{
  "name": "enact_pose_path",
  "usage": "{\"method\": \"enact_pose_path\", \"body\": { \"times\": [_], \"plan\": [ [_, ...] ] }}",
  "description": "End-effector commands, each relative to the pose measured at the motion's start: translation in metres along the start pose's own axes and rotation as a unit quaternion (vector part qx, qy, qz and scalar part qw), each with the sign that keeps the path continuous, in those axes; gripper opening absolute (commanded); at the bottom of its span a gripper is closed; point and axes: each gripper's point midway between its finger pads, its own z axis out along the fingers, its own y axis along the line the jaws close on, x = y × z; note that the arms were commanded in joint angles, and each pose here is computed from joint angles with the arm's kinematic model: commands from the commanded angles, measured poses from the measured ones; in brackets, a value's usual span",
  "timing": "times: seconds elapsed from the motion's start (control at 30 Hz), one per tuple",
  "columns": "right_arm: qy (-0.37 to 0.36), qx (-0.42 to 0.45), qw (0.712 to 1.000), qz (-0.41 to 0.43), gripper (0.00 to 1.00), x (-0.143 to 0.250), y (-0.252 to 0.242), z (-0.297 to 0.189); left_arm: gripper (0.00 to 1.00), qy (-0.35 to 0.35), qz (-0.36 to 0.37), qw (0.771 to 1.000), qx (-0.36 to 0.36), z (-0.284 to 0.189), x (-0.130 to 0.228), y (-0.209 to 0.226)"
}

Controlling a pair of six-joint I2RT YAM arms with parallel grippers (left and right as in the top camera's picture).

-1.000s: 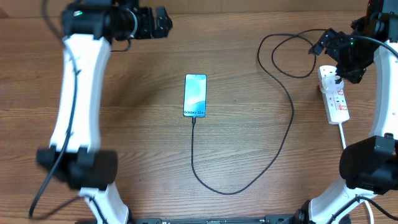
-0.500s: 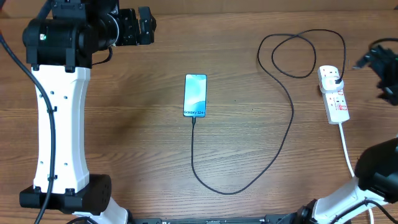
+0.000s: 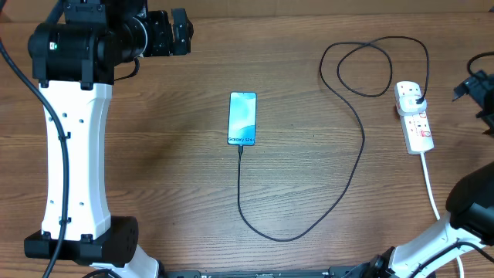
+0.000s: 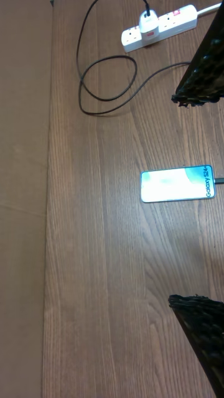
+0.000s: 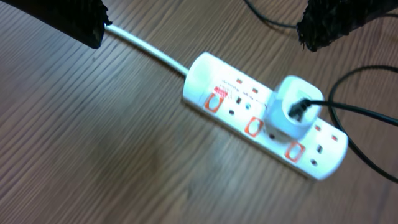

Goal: Plug charger to phone and switch on socket
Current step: 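Position the right gripper above the orange switch beside the plugged socket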

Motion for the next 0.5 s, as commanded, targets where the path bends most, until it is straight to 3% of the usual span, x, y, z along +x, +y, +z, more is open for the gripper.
{"method": "enact_pose_path", "body": {
  "times": [0.0, 0.47],
  "plan": [
    [0.035, -0.024, 0.999, 0.025, 1.00, 0.011, 0.007, 0.013, 1.00, -0.002, 0.012, 1.000, -0.002, 0.000, 0.000, -0.002],
    [0.038, -0.021, 0.998, 0.036, 1.00, 0.015, 0.006, 0.047, 1.00, -0.001, 0.012, 1.000, -0.002, 0.000, 0.000, -0.002]
  ]
}}
